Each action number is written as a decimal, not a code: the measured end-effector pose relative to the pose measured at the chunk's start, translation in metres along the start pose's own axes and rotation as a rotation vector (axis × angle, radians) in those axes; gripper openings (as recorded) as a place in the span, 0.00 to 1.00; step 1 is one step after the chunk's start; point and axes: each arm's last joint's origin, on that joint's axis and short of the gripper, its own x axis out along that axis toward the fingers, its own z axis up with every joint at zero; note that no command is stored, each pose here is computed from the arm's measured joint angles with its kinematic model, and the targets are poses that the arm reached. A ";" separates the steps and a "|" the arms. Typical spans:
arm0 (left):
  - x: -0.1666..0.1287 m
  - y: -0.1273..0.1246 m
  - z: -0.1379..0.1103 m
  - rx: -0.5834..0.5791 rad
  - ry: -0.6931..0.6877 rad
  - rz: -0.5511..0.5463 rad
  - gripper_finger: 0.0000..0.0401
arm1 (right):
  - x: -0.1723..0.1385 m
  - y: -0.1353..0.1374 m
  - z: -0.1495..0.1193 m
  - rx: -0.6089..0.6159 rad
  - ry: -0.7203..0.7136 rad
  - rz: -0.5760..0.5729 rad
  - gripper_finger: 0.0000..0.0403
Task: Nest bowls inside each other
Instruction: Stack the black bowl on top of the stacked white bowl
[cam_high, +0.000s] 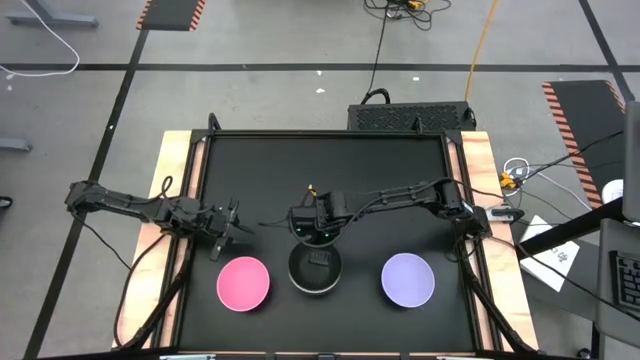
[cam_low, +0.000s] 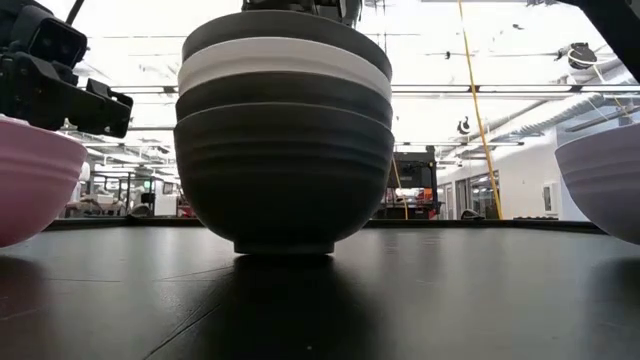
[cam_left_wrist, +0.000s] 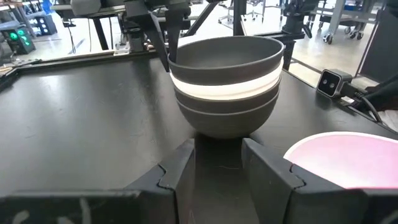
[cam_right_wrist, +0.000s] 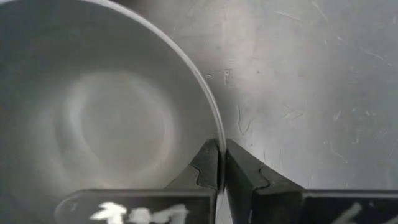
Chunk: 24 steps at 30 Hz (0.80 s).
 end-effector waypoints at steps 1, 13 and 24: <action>0.000 0.000 0.000 -0.003 0.000 0.000 0.34 | 0.000 0.000 0.000 0.000 -0.001 -0.001 0.01; 0.000 0.000 0.000 -0.002 0.000 -0.001 0.34 | 0.000 0.019 -0.004 -0.035 -0.013 0.001 0.01; 0.000 0.000 0.000 -0.002 -0.001 0.000 0.34 | 0.000 0.019 -0.012 -0.010 0.065 -0.003 0.01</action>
